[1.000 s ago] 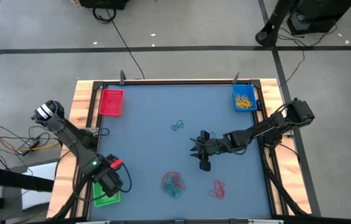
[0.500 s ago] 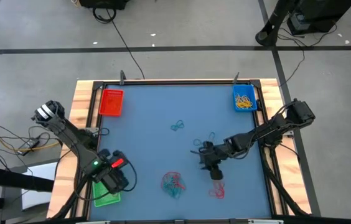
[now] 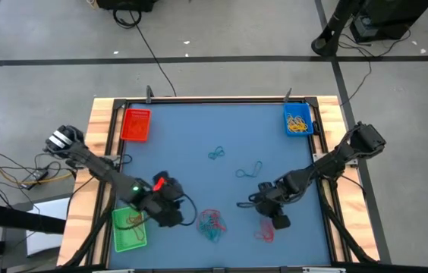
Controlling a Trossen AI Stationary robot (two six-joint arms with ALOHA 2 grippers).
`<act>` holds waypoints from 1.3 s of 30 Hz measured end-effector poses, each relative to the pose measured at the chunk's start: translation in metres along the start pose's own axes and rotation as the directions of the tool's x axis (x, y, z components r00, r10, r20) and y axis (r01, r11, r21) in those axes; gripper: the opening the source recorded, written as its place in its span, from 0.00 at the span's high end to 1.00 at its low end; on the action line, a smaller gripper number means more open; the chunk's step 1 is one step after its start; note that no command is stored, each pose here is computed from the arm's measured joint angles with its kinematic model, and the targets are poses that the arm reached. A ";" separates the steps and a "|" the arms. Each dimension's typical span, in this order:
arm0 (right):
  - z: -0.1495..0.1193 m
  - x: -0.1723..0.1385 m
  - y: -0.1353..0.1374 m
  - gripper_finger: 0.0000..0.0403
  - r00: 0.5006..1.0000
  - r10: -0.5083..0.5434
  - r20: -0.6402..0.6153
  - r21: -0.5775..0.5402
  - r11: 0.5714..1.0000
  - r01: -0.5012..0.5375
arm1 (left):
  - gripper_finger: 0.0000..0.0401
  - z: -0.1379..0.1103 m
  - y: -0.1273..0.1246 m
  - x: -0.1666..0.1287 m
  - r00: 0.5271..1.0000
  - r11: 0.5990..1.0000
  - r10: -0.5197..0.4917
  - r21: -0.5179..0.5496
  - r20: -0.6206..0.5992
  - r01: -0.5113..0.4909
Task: Sort rubber bands into baskets
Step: Put the red rubber band into the green basket
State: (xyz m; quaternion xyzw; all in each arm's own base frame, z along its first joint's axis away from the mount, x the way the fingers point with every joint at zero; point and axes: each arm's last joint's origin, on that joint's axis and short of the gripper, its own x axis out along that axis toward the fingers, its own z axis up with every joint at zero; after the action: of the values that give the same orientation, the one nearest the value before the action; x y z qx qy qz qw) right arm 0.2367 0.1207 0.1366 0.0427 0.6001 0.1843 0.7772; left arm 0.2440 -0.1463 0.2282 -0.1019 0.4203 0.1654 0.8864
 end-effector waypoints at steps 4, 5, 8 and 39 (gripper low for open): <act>-0.003 0.002 0.010 0.68 1.000 -0.023 -0.011 -0.035 0.999 0.022 | 0.67 0.011 -0.009 0.031 0.998 0.996 -0.021 0.087 0.057 0.016; -0.005 0.003 0.012 0.68 0.999 -0.035 -0.011 -0.041 0.999 0.034 | 0.67 0.013 -0.011 0.039 0.997 0.995 -0.024 0.102 0.070 0.017; -0.006 0.004 0.017 0.68 0.999 -0.041 -0.004 -0.033 0.999 0.041 | 0.67 0.017 -0.018 0.064 0.993 0.989 -0.040 0.146 0.113 0.023; -0.021 0.035 0.055 0.79 0.983 -0.179 0.039 -0.157 0.970 0.184 | 0.67 0.066 0.008 0.137 0.942 0.969 -0.229 0.145 0.245 0.198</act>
State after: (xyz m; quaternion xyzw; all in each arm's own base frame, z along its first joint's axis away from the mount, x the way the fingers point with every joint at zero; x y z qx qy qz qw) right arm 0.2117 0.1804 0.1144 -0.0726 0.5750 0.1595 0.7992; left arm 0.3691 -0.0893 0.1630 -0.0715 0.2958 0.0551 0.9510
